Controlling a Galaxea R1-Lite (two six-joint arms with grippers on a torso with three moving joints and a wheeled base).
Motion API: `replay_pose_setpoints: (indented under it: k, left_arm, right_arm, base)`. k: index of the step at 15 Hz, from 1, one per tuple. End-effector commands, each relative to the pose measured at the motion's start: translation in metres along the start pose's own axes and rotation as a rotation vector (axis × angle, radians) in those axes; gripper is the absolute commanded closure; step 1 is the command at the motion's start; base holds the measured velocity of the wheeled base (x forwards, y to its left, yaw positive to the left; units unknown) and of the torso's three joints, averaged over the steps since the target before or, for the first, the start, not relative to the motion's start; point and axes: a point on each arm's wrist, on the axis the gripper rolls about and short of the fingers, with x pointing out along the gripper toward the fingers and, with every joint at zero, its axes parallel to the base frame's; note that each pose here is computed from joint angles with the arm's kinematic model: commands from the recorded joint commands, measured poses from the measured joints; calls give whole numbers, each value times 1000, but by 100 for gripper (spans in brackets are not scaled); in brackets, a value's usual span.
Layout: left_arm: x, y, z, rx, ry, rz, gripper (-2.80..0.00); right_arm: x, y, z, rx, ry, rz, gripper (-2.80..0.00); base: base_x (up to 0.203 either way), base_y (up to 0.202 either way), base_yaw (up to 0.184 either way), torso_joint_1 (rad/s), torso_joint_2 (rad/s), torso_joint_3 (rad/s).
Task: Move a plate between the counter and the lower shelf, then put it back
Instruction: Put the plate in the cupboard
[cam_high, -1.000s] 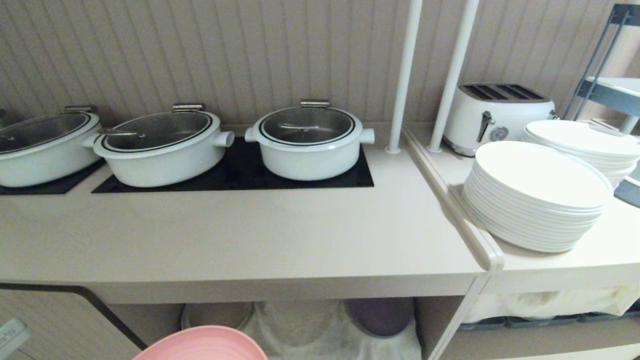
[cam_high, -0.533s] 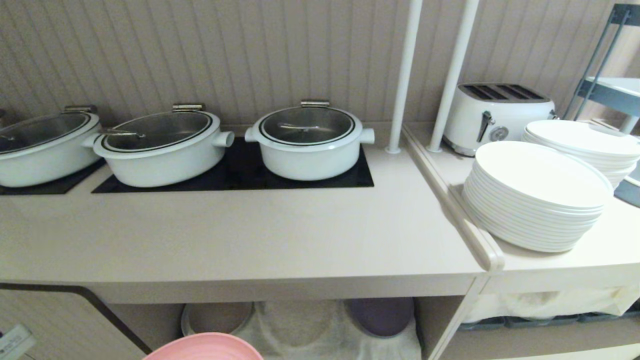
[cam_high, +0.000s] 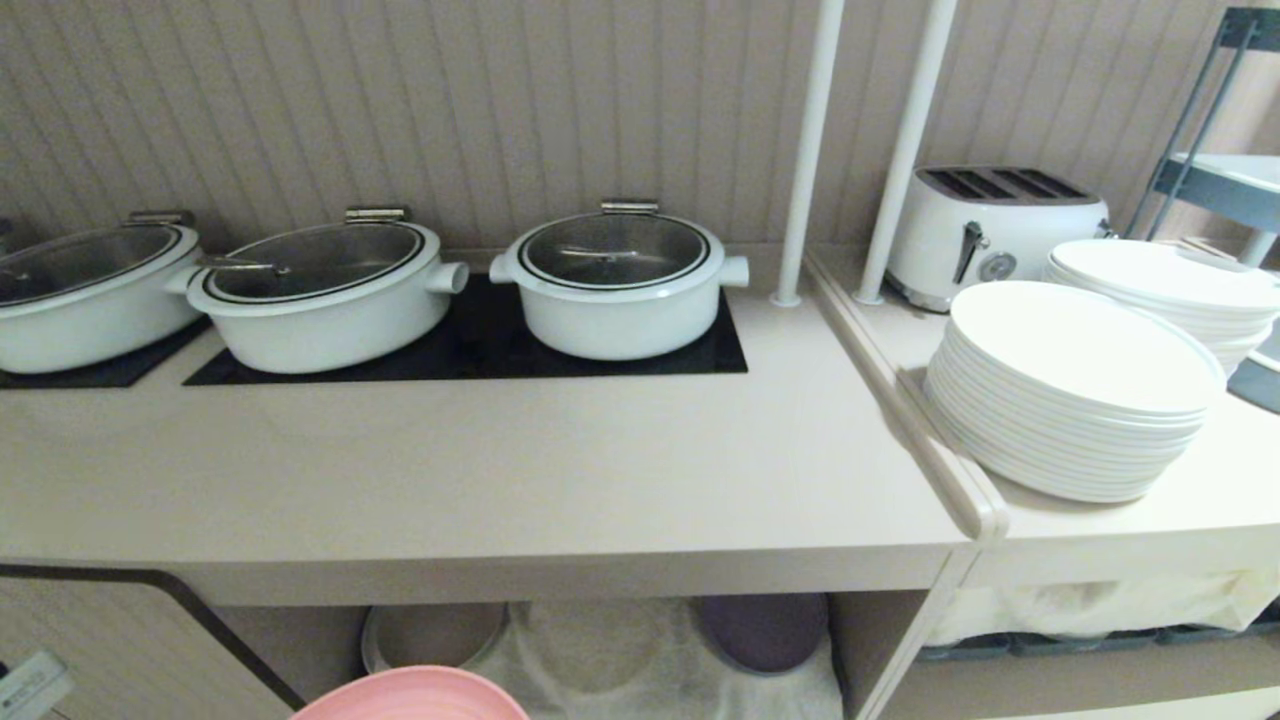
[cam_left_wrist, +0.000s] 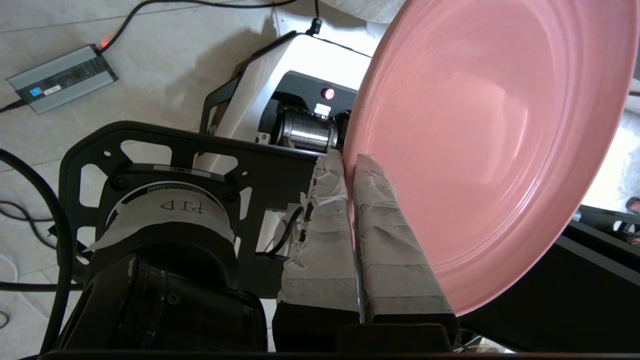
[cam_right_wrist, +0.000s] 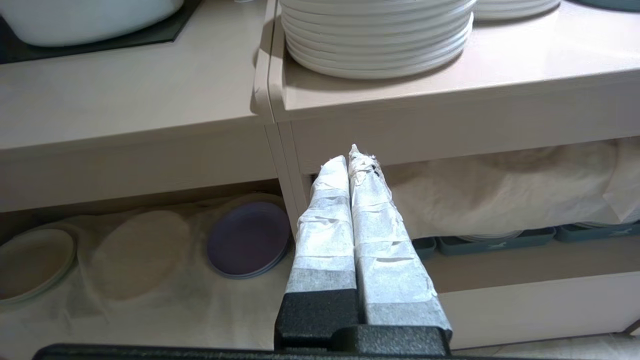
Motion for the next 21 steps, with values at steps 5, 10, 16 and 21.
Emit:
replay_pose_setpoints:
  k: [5,10,16,21]
  left_arm:
    - [0,0,0,-3,6,5,0]
    - [0,0,0,-2,3,5,0]
    - [0,0,0,0,4,4,0]
    - [0,0,0,0,4,3,0]
  right_arm:
    - [0,0,0,1,-1,0,0]
    - [0,0,0,2,-1,0,0]
    - [0,0,0,2,1,0,0]
    - [0,0,0,2,1,0,0]
  base:
    - [0,0,0,-143,326,171]
    - [0,0,0,-173,379,198]
    - [0,0,0,-243,540,287]
    - [0,0,0,-239,532,293]
